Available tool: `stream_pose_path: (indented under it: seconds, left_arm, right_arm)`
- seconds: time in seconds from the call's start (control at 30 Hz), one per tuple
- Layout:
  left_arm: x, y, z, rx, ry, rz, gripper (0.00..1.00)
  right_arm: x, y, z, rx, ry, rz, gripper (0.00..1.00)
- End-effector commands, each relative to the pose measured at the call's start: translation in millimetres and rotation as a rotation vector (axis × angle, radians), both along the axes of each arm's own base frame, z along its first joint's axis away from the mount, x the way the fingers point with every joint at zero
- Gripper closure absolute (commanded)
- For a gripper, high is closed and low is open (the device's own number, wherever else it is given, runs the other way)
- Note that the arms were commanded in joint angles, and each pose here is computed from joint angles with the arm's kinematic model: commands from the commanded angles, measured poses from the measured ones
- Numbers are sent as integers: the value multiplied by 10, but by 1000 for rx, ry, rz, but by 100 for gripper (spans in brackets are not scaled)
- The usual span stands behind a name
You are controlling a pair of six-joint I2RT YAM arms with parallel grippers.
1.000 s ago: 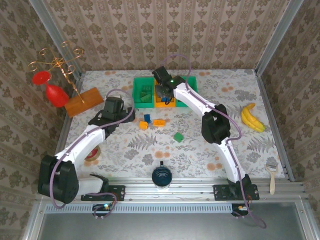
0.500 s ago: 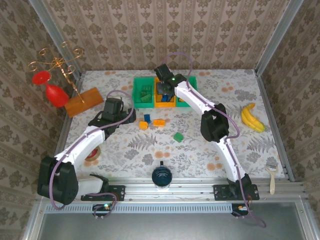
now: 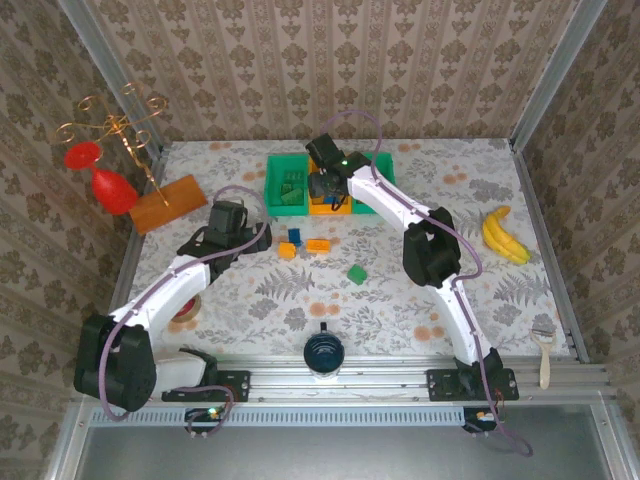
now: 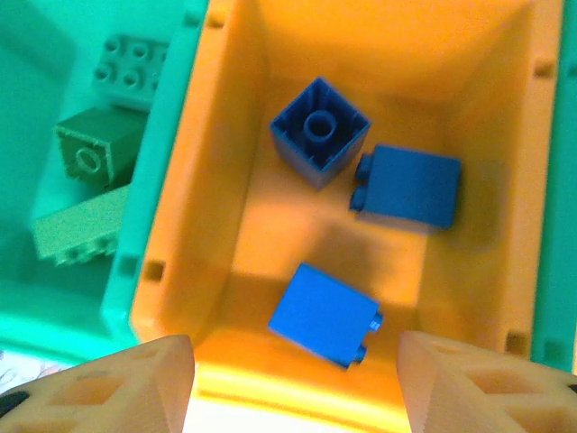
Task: Sort the legos into containers by color
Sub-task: Place the lego in the container, then move the lego to the center of the table.
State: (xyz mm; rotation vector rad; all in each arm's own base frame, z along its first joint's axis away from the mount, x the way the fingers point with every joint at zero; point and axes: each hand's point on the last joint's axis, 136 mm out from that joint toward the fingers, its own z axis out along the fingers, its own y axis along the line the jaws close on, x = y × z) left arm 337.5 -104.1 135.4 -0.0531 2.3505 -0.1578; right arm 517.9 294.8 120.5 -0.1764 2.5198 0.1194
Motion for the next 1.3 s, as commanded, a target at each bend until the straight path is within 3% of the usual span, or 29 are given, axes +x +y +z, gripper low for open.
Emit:
stream_pose_path:
  seconds: [0.0, 0.2, 0.53, 0.8, 1.27]
  left_arm:
    - [-38, 32, 30, -27, -10, 24, 0]
    - [-65, 104, 32, -27, -25, 65, 0]
    - [-124, 213, -2, -70, -55, 148, 0]
    - [-142, 253, -43, -77, -43, 169, 0]
    - [-170, 338, -108, -98, -32, 210, 0]
  right_arm:
    - [-256, 100, 363, 74, -4, 12, 36]
    - [-661, 255, 315, 94, 28, 65, 35]
    - [-1255, 707, 47, 27, 109, 292, 33]
    - [-1390, 914, -150, -102, 133, 393, 33]
    - [-1340, 1142, -434, -184, 171, 491, 30]
